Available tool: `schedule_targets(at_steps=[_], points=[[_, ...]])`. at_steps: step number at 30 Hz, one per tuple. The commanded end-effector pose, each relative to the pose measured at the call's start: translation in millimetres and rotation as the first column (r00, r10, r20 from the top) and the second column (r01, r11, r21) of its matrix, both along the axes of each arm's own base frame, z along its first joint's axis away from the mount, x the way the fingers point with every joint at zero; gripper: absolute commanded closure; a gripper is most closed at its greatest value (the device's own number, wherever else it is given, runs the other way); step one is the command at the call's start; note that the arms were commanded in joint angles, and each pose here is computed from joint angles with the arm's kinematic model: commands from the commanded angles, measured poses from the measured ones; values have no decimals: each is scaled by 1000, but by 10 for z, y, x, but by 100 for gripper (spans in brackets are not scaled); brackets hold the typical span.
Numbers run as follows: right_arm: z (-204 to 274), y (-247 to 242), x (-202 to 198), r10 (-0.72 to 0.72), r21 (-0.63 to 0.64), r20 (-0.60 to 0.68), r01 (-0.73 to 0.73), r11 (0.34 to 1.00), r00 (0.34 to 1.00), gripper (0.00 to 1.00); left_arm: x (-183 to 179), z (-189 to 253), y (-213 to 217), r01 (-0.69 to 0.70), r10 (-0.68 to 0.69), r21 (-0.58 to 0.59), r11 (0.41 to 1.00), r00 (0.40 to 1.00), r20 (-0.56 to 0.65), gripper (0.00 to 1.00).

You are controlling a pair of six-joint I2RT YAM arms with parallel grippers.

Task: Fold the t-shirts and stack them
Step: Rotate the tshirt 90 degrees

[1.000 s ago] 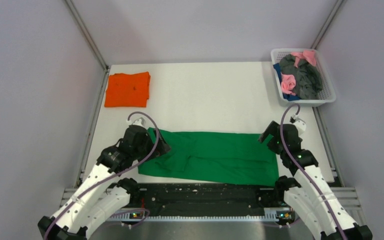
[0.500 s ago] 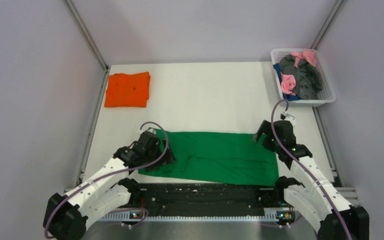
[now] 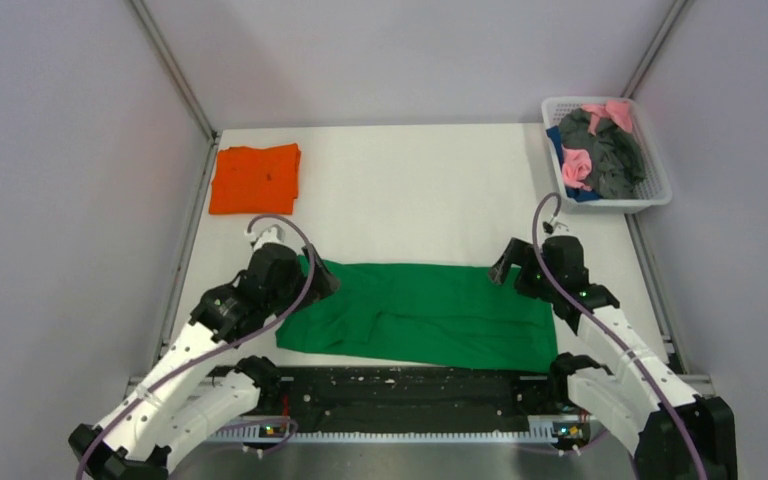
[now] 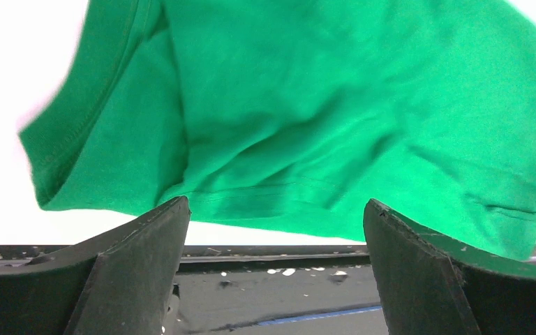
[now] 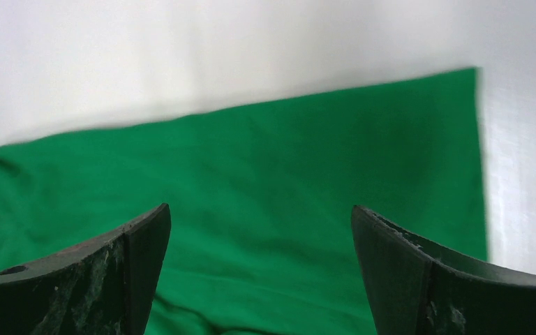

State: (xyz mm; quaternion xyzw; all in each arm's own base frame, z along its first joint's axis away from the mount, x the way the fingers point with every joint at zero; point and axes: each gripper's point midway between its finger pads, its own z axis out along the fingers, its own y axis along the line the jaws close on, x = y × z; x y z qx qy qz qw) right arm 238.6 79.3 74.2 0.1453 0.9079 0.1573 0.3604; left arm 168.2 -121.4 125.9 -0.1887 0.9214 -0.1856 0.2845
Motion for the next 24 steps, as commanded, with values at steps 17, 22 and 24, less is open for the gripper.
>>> schedule_targets(at_steps=[17, 22, 24], points=[[-447, 566, -191, 311, 195, -104, -287, 938, 945, 1, 1196, -987, -706, 127, -123, 21, 992, 980, -159, 1], [-455, 621, -270, 323, 224, -127, -290, 930, 938, 1, 1937, -1225, -823, 110, -107, 3, 994, 978, -180, 1], [-455, 728, -350, 358, 252, -140, -316, 914, 923, 1, 2321, -1272, -892, 101, -104, -26, 995, 977, -188, 1]])
